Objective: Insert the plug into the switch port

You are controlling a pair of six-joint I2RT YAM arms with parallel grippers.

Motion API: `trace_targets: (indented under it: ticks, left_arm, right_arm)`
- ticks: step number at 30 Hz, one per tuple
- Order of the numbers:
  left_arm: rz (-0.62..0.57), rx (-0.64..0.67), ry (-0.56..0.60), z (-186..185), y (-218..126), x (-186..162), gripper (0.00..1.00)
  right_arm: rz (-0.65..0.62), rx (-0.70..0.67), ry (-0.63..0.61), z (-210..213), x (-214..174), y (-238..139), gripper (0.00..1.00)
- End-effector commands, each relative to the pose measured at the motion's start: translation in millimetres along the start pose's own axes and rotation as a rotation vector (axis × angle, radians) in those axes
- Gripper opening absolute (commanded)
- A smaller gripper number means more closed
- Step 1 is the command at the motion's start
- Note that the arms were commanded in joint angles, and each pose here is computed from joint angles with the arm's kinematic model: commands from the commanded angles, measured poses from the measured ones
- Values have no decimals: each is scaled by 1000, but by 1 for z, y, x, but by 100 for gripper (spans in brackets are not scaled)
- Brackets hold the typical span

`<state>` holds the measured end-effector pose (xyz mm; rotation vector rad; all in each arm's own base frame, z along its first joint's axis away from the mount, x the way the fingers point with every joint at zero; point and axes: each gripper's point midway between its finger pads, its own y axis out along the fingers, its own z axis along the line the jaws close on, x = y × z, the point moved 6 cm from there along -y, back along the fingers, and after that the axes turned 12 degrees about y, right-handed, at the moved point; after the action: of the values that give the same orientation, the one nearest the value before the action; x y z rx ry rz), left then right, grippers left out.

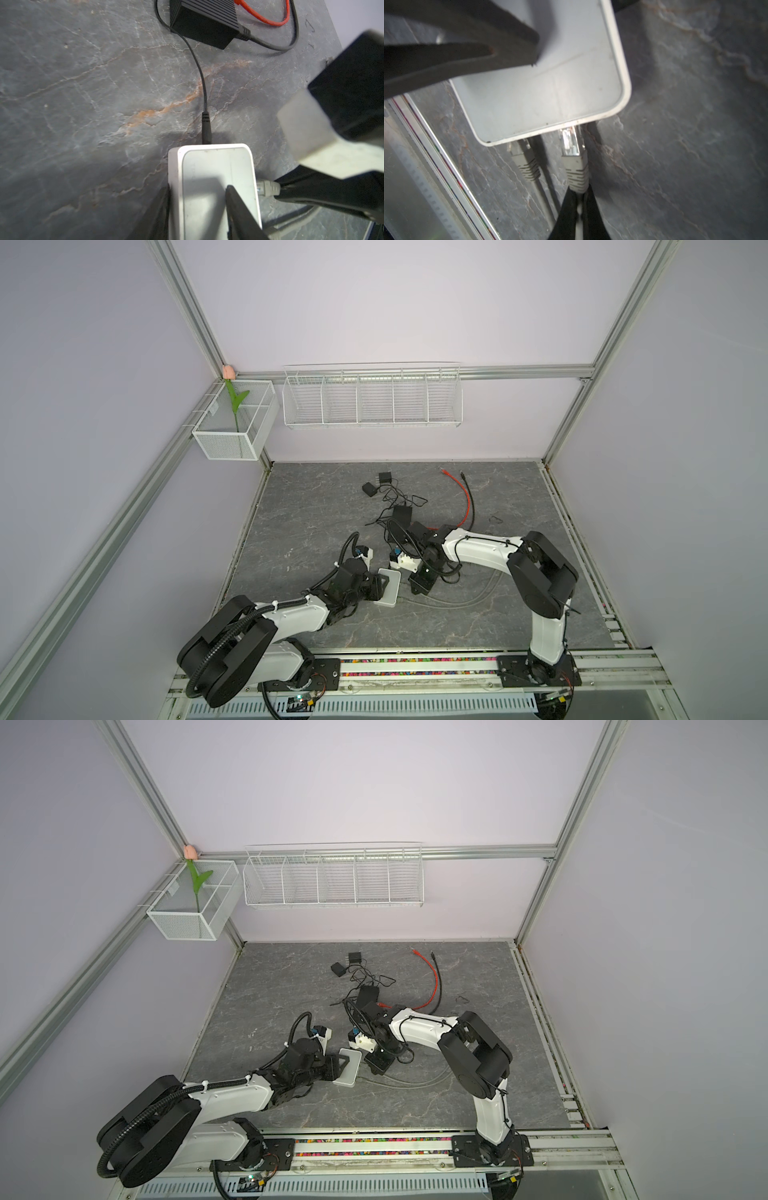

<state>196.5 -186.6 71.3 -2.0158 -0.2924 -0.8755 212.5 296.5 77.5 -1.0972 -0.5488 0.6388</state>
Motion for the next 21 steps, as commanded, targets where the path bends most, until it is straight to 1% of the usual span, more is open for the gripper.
trace_targets:
  ticks: [1,7,14,21]
  left_arm:
    - [57,-35,17,-4,3,-7,42]
    - [73,-85,35,-9,3,-10,41]
    - [100,-116,44,-12,6,-14,40]
    - [137,-166,45,-16,13,-19,40]
  right_arm:
    - [-63,49,-42,4,14,7,7]
    - [-83,25,-113,8,20,5,7]
    - [-82,24,-162,8,27,7,7]
    - [-117,26,-207,10,37,6,7]
